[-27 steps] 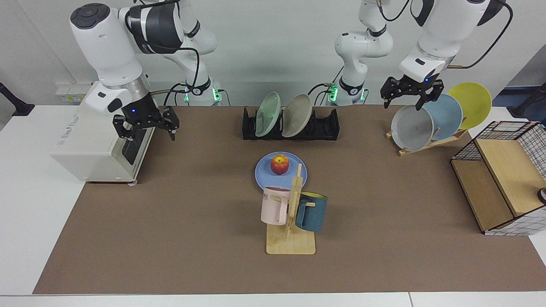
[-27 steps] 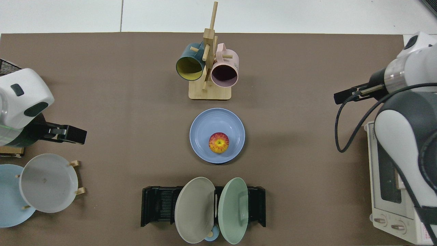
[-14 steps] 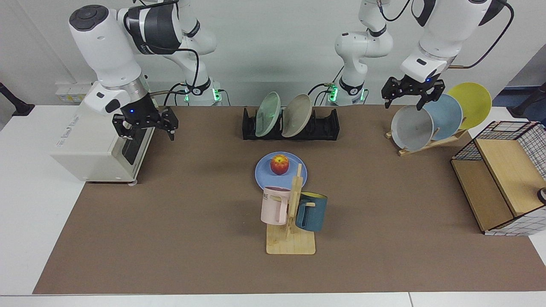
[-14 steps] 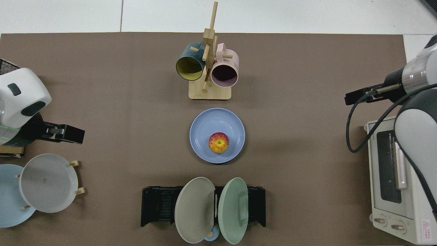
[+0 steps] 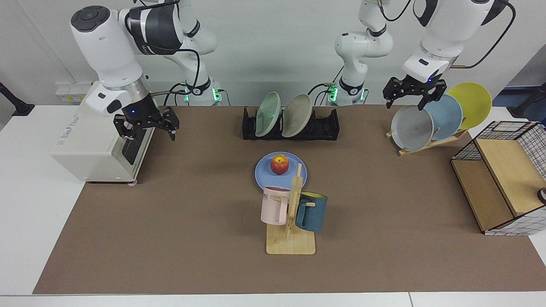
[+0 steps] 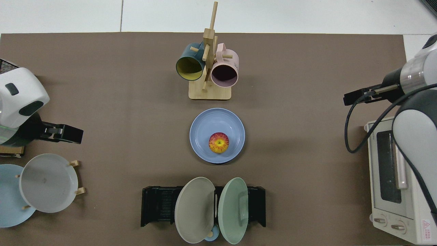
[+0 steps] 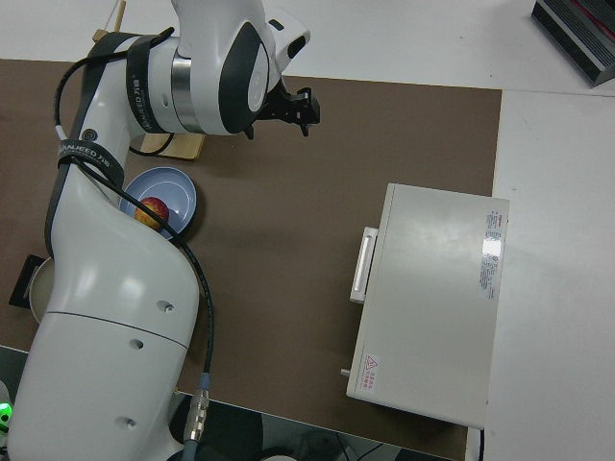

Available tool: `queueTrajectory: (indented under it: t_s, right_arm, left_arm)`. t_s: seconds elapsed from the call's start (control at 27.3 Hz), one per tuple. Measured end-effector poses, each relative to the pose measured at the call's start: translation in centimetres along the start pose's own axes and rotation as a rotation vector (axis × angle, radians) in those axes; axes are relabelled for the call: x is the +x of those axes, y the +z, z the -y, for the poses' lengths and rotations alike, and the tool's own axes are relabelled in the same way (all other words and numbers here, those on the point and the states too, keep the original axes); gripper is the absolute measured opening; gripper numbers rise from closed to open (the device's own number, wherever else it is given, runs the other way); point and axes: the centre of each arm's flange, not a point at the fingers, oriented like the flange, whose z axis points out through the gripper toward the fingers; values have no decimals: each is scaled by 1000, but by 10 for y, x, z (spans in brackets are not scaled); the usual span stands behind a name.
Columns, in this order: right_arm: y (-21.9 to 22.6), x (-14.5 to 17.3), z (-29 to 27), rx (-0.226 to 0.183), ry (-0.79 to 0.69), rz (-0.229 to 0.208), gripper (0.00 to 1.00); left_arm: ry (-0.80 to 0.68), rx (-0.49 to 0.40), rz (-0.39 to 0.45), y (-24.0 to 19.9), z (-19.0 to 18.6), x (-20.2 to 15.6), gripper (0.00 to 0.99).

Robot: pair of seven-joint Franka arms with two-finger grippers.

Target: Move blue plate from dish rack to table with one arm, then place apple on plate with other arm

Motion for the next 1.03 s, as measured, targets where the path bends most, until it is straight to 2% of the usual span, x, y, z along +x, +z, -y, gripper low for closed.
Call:
queueTrajectory:
  t_s: [1.03]
  right_arm:
    - [-7, -8, -27, -7, 43, 0, 1000]
  left_arm:
    - [0, 0, 0, 0, 0, 0, 991]
